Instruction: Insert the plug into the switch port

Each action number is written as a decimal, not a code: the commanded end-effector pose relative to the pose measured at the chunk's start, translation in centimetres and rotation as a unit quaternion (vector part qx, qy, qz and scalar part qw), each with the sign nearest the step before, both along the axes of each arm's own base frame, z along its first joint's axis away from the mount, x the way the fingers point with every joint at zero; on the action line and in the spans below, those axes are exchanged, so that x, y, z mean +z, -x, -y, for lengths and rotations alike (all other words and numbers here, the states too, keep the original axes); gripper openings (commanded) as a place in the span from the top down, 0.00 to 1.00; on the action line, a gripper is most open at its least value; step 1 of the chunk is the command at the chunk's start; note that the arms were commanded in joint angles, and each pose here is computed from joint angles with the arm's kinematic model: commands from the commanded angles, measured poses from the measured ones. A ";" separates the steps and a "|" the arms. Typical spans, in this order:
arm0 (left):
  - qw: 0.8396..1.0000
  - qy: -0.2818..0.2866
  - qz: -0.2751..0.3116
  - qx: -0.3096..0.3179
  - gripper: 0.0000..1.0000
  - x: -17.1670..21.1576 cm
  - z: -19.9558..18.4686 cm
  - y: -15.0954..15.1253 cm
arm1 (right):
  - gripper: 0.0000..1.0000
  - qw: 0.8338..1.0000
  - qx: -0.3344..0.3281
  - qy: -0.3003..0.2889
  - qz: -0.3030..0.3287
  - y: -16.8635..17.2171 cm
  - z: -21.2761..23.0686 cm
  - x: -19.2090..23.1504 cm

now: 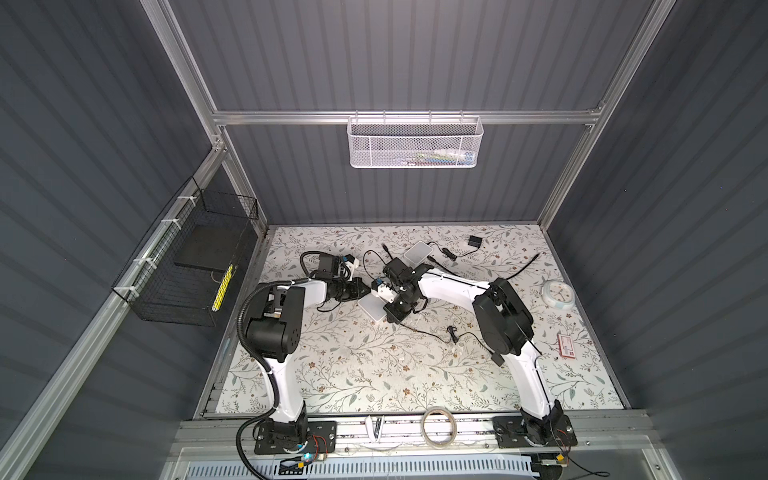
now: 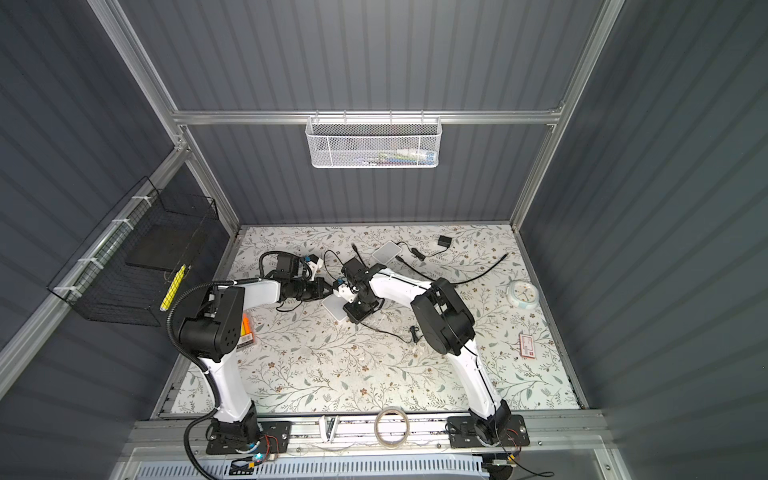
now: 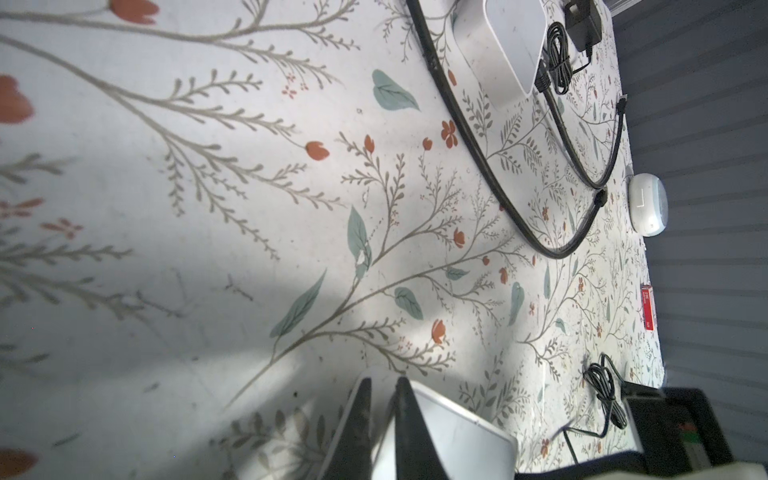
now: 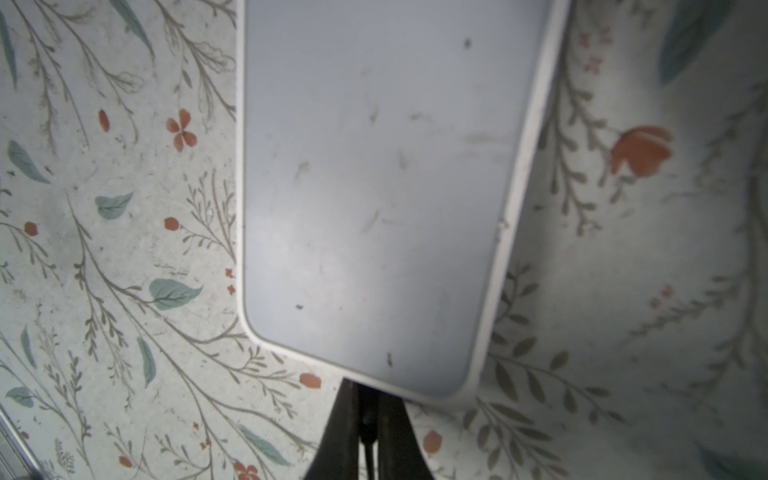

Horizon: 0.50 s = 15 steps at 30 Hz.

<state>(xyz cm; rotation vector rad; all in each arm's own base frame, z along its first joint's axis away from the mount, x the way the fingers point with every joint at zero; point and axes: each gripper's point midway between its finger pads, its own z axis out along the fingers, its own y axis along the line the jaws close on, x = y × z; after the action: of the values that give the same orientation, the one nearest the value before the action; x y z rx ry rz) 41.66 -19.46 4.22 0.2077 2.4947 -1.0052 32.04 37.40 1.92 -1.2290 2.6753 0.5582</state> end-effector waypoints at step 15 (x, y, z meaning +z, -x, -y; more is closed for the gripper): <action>0.990 0.025 -0.120 -0.066 0.88 -3.7 3.6 7.6 | 1.00 0.993 -0.042 -0.070 0.089 -6.1 -3.5 2.5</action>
<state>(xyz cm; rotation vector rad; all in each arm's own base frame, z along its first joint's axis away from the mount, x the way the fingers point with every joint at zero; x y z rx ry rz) 41.73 -19.78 4.08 0.2265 2.4576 -1.0023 32.13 37.54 1.97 -1.1854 2.7199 0.5615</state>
